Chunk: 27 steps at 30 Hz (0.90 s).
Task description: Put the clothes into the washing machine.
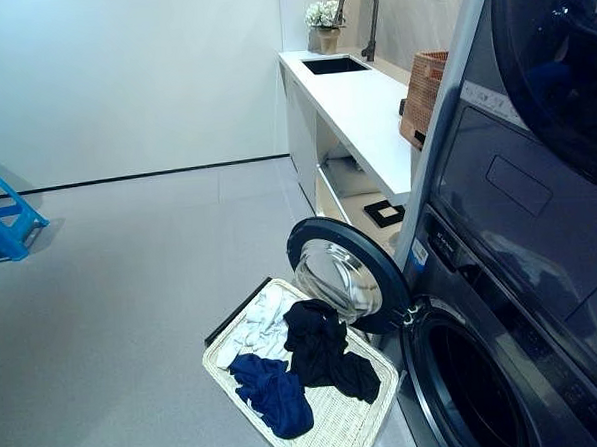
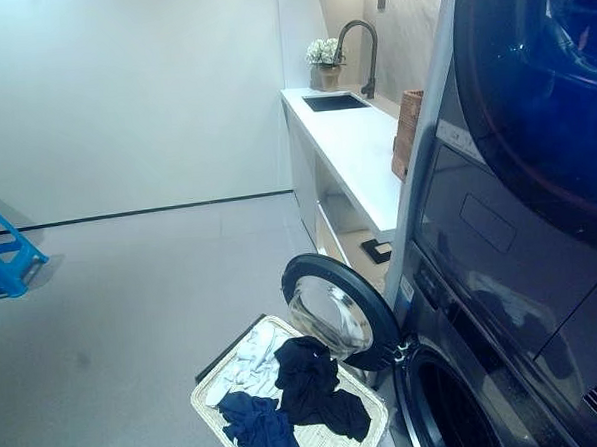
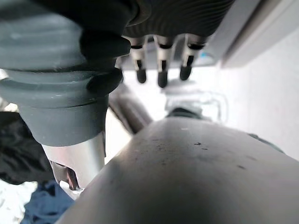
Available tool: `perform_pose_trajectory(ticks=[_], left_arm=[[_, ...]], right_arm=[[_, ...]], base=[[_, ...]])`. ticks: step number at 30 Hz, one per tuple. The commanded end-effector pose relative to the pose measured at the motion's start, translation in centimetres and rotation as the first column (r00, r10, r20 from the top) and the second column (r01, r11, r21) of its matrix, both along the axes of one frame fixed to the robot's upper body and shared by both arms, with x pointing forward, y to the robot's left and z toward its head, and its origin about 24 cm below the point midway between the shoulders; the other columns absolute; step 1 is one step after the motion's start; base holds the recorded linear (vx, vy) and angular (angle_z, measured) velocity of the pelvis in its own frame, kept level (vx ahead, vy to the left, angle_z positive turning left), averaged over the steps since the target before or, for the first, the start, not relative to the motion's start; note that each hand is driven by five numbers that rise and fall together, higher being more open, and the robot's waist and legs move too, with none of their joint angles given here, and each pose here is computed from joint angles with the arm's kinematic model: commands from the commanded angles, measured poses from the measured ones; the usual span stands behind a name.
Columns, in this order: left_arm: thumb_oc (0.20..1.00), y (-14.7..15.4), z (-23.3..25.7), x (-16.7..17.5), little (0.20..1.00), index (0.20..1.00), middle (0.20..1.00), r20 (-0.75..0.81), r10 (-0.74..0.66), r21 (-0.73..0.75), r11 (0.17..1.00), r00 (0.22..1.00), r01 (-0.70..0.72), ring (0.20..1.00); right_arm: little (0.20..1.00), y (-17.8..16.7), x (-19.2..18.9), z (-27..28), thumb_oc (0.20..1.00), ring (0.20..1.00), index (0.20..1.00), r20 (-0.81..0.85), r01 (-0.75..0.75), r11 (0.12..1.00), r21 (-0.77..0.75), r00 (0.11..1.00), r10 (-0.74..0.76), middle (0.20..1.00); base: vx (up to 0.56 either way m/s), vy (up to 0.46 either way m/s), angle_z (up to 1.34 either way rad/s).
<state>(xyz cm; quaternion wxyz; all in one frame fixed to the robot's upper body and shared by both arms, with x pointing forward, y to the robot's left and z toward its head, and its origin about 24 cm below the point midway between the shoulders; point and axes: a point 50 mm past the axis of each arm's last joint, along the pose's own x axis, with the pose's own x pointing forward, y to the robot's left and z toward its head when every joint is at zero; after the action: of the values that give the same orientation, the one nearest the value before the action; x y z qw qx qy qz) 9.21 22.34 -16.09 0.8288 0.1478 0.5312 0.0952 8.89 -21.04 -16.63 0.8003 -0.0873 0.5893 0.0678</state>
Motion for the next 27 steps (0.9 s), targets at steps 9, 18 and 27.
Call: perform_pose_trajectory(ticks=[9, 18, 27], left_arm=[[1.000, 0.5, 5.7, 11.7, 1.000, 1.000, 1.000, 0.374, -0.247, 0.450, 0.891, 0.894, 0.059, 1.000], [1.000, 0.2, 10.0, 17.4, 1.000, 1.000, 1.000, 0.454, -0.396, 0.627, 0.779, 0.798, 0.030, 1.000], [1.000, 1.5, 14.8, 22.0, 1.000, 1.000, 1.000, 0.480, -0.472, 0.717, 0.696, 0.740, -0.021, 1.000]], right_arm=[[1.000, 0.7, 7.6, 2.4, 1.000, 1.000, 1.000, 0.232, -0.141, 0.989, -0.036, 0.962, 0.146, 1.000], [1.000, 1.3, 12.4, 4.8, 1.000, 1.000, 1.000, 0.381, -0.180, 0.981, -0.075, 0.904, 0.195, 1.000], [1.000, 2.9, 16.6, 7.5, 1.000, 1.000, 1.000, 0.515, -0.188, 0.980, -0.071, 0.834, 0.198, 1.000]], base=[[-0.06, 0.069, -0.13], [-0.04, 0.034, -0.19], [-0.06, -0.015, -0.12]])
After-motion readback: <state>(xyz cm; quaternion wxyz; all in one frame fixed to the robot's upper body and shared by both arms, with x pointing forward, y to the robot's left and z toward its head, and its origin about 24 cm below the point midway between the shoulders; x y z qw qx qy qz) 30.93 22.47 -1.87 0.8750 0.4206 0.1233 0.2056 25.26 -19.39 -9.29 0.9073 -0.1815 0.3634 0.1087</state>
